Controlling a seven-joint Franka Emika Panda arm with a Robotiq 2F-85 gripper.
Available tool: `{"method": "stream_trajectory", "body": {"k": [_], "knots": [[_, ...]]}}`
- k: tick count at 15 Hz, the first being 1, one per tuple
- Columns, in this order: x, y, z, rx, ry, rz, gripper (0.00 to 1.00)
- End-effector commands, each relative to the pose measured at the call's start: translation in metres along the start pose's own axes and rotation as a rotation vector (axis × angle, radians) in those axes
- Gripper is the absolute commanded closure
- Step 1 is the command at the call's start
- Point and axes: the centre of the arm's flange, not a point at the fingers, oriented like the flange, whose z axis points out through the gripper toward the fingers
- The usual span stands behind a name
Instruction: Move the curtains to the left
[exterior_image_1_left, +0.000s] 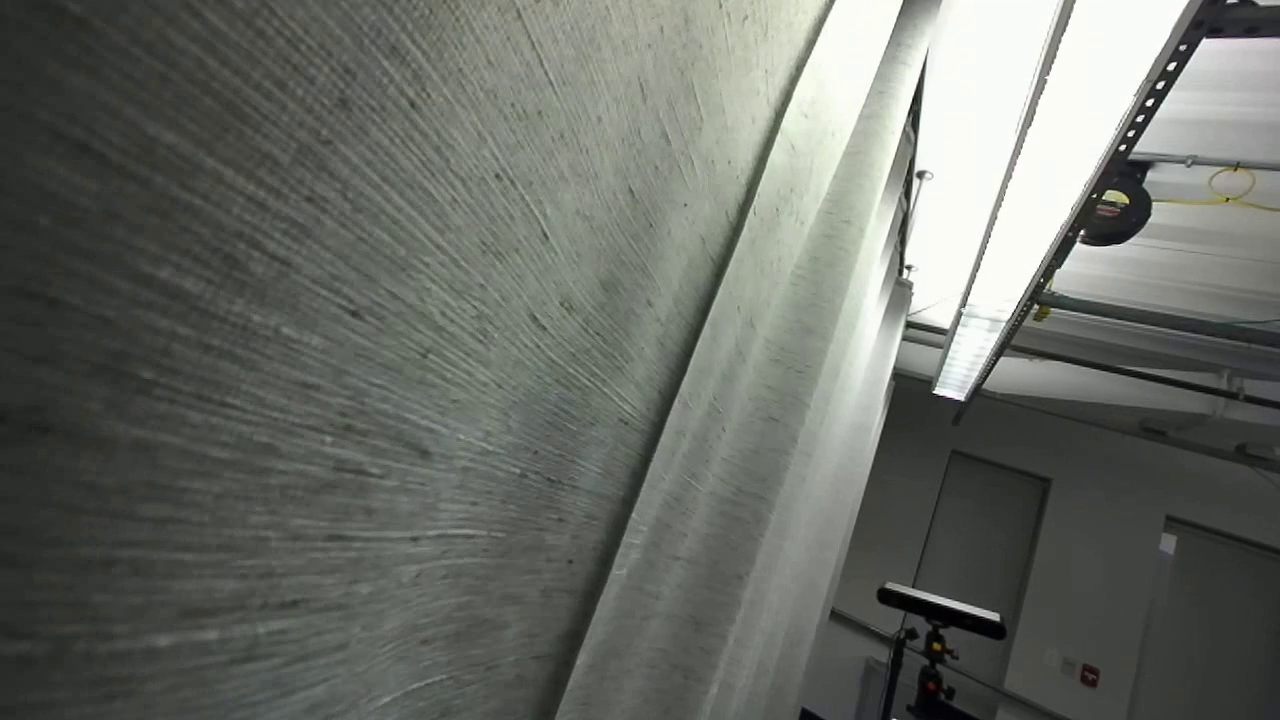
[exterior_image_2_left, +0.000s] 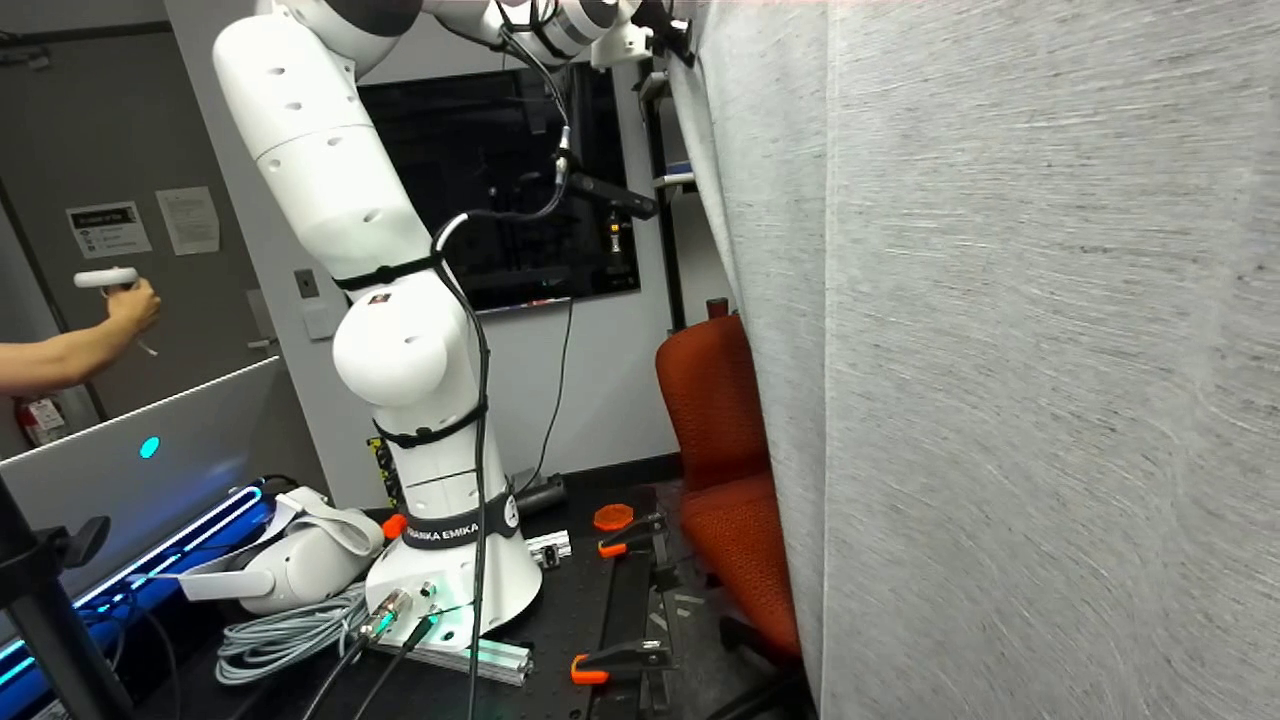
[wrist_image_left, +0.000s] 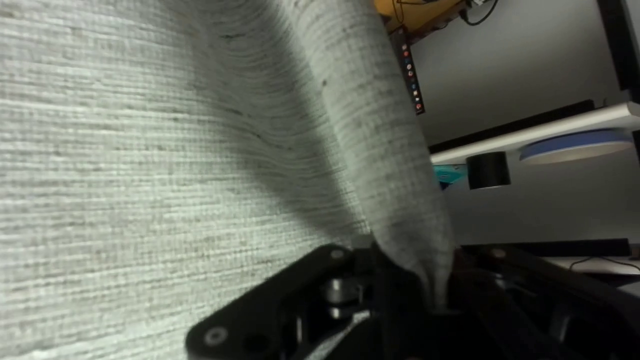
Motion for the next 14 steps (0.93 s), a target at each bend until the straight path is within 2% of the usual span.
{"method": "stream_trajectory", "body": {"k": [1,6,14], "knots": [[-0.045,-0.045,0.049,0.085,-0.127,-0.049,0.99],[-0.046,-0.063,0.048,0.094,-0.123,-0.070,0.99],[-0.048,-0.072,0.049,0.034,-0.116,-0.098,0.99]]}}
